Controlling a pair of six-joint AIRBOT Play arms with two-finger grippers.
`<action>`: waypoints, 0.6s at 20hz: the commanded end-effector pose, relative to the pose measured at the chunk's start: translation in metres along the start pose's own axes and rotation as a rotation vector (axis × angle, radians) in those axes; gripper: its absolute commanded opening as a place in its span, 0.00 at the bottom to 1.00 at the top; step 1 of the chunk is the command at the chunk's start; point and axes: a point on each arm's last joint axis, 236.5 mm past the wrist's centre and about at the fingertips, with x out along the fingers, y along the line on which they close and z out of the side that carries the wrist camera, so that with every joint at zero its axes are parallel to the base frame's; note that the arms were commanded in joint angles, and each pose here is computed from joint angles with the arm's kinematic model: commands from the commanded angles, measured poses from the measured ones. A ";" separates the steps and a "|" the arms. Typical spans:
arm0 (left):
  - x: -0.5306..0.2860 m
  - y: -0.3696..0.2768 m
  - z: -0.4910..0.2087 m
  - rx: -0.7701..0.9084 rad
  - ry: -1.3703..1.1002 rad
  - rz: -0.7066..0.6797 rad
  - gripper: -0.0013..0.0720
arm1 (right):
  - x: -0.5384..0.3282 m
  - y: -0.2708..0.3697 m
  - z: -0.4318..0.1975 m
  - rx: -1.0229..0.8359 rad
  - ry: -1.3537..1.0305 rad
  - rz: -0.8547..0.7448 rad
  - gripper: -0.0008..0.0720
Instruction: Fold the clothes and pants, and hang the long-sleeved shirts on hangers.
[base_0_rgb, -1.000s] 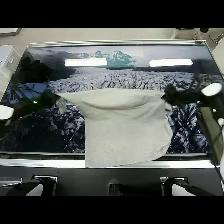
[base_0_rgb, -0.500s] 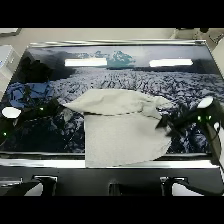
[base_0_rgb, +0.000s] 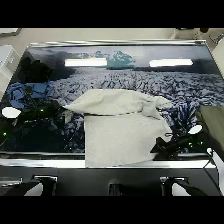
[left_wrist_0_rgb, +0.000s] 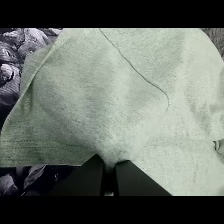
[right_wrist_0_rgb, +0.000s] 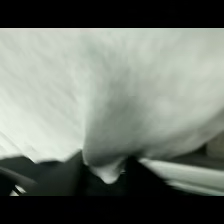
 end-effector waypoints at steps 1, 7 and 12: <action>0.000 0.001 0.000 0.002 0.003 0.001 0.05 | -0.009 0.035 0.049 0.094 -0.206 0.157 0.08; 0.000 0.001 -0.001 0.020 0.007 0.002 0.05 | -0.203 0.088 0.167 0.019 -0.773 0.260 0.08; 0.013 -0.005 -0.037 0.052 0.119 -0.007 0.05 | -0.208 0.065 0.170 0.026 -0.752 0.188 0.08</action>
